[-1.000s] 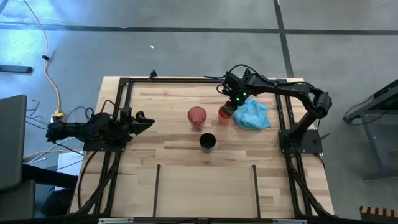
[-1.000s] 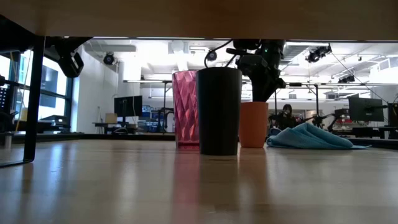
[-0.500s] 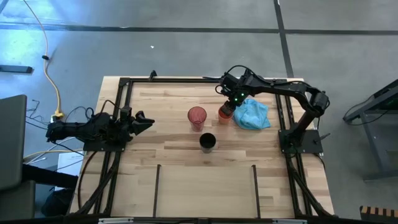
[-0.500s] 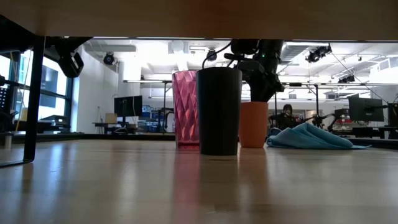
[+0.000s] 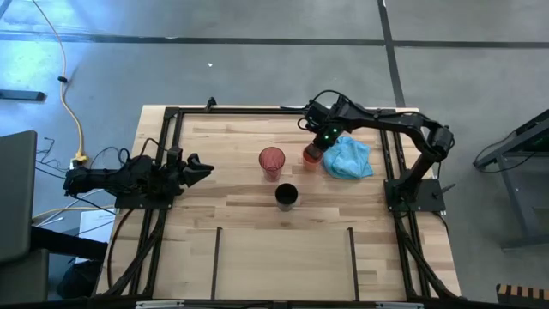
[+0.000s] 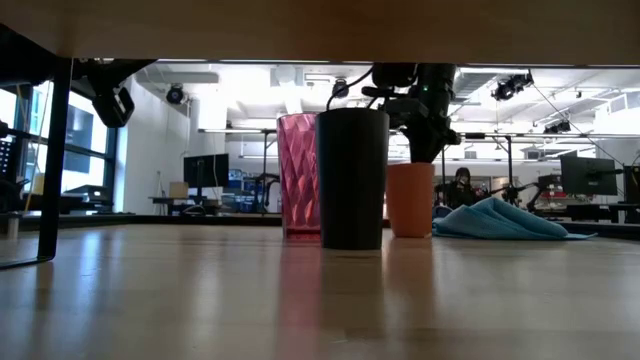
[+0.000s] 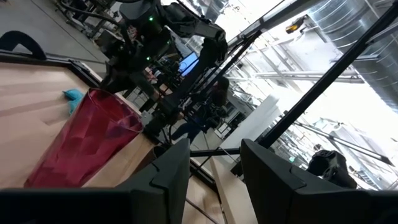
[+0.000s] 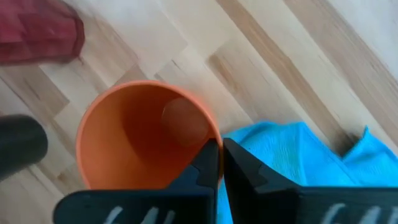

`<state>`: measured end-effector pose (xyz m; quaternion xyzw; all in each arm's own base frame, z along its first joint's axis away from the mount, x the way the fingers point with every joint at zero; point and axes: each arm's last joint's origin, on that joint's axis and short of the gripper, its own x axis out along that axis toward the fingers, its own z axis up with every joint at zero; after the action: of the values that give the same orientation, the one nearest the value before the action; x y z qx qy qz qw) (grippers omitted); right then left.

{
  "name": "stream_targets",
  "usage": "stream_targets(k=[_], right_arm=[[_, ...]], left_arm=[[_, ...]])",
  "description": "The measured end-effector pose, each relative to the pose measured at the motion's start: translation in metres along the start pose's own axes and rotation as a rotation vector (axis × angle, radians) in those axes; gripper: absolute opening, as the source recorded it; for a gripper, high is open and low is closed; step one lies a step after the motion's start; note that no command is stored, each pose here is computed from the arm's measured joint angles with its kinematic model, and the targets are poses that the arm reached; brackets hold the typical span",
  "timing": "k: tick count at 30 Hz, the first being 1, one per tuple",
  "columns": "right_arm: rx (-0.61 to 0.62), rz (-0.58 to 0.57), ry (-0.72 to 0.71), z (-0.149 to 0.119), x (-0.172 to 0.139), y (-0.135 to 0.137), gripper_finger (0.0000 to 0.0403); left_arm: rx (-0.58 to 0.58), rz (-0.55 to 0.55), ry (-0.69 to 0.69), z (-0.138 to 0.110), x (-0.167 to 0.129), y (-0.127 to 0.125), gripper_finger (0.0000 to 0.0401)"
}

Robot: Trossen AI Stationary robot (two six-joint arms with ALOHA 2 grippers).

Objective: Stack small to large cups/mugs on shelf
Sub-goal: Put the orange cup on the shelf

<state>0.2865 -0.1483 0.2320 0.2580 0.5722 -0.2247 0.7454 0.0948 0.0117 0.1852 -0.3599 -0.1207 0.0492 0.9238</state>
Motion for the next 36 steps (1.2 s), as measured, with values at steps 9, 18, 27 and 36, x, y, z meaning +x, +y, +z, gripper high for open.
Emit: stream_targets(k=[9, 18, 27, 36], right_arm=[[-0.024, 0.000, 0.006, 0.012, -0.043, 0.008, 0.0001], [-0.064, -0.002, 0.049, 0.009, -0.115, 0.025, 0.0000], [-0.072, 0.032, -0.044, -0.020, -0.171, 0.054, 0.0000], [-0.006, 0.050, -0.085, -0.064, -0.193, 0.085, 0.0000]], left_arm=[[0.003, 0.012, 0.007, -0.001, 0.000, 0.001, 0.0134], [0.001, 0.020, 0.015, -0.002, 0.000, 0.002, 0.0134], [0.002, 0.022, 0.018, -0.002, 0.000, 0.002, 0.0134], [0.001, 0.022, 0.018, -0.002, 0.000, 0.002, 0.0134]])
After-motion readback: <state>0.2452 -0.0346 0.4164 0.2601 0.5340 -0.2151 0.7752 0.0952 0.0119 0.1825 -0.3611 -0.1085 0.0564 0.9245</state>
